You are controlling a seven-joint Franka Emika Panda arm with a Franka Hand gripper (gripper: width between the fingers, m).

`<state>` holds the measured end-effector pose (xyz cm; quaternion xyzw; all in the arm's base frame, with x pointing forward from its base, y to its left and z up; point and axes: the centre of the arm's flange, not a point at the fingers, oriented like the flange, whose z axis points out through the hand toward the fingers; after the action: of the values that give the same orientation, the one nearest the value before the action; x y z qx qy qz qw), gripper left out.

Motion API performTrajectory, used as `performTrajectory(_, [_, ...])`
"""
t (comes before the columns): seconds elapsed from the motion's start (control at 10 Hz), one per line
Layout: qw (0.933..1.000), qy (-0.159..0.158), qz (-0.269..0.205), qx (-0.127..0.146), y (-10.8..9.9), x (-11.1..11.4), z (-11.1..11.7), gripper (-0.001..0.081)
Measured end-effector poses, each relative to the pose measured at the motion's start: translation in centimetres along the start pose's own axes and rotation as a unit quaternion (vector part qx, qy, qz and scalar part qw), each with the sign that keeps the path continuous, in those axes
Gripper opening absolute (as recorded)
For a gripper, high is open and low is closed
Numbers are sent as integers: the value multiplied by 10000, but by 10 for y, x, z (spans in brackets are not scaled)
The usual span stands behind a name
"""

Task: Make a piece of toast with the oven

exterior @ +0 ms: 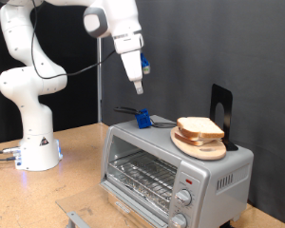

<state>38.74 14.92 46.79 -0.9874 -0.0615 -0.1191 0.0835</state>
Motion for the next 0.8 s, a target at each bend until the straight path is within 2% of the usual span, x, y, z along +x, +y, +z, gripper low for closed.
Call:
performTrajectory(0.3, [9999, 149, 30, 26, 7, -6, 19, 800])
performTrajectory(0.6, [9993, 200, 17, 323, 7, -6, 35, 800])
performTrajectory(0.8, [9991, 158, -47, 391, 4, -7, 43, 800])
